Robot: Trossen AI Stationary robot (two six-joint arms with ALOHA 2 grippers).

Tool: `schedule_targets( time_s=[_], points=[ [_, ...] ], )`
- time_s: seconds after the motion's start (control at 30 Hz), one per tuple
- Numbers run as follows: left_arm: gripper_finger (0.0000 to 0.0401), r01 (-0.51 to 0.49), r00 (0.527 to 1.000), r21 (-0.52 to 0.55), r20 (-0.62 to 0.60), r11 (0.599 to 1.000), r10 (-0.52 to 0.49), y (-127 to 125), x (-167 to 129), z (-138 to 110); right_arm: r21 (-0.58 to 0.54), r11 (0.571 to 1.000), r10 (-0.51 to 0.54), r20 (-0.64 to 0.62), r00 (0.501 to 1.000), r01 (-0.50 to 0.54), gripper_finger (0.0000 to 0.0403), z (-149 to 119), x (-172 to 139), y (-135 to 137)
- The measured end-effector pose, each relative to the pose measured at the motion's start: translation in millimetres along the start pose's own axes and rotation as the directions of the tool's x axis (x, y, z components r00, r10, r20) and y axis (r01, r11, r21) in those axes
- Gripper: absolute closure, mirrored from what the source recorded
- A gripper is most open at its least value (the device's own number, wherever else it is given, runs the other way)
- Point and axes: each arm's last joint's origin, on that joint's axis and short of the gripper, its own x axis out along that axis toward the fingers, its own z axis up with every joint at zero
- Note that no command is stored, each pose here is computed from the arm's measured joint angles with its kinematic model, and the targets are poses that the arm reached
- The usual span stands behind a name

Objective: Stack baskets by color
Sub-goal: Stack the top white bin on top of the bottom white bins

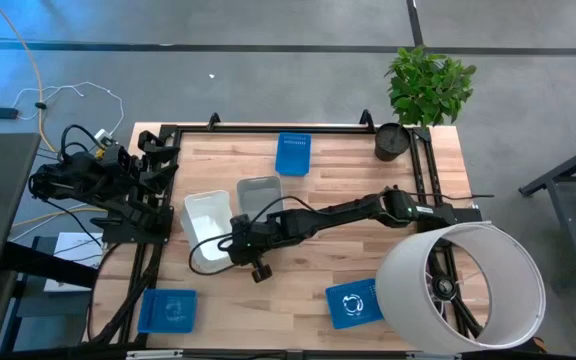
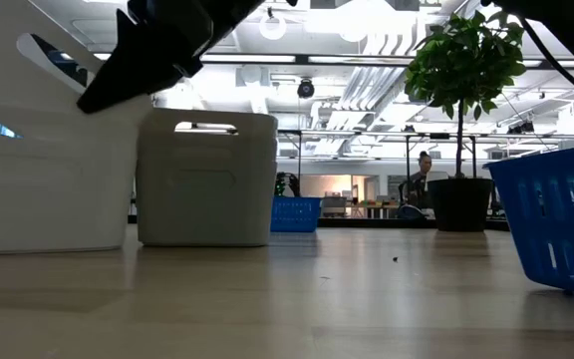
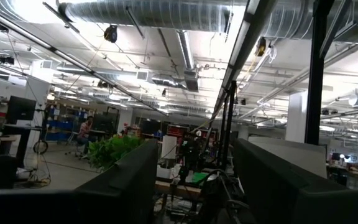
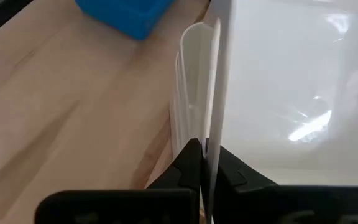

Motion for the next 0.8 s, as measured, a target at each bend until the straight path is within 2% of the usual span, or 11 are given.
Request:
schedule_targets(
  time_s=[0.8],
  points=[
    [0.0201,-0.043,0.999,0.000,-0.002,0.999,0.043,1.3,0.0,-0.2,-0.105,0.994,0.003,-0.050,0.999,-0.008,0.0402,-3.0,-3.9,-3.8]
  ],
)
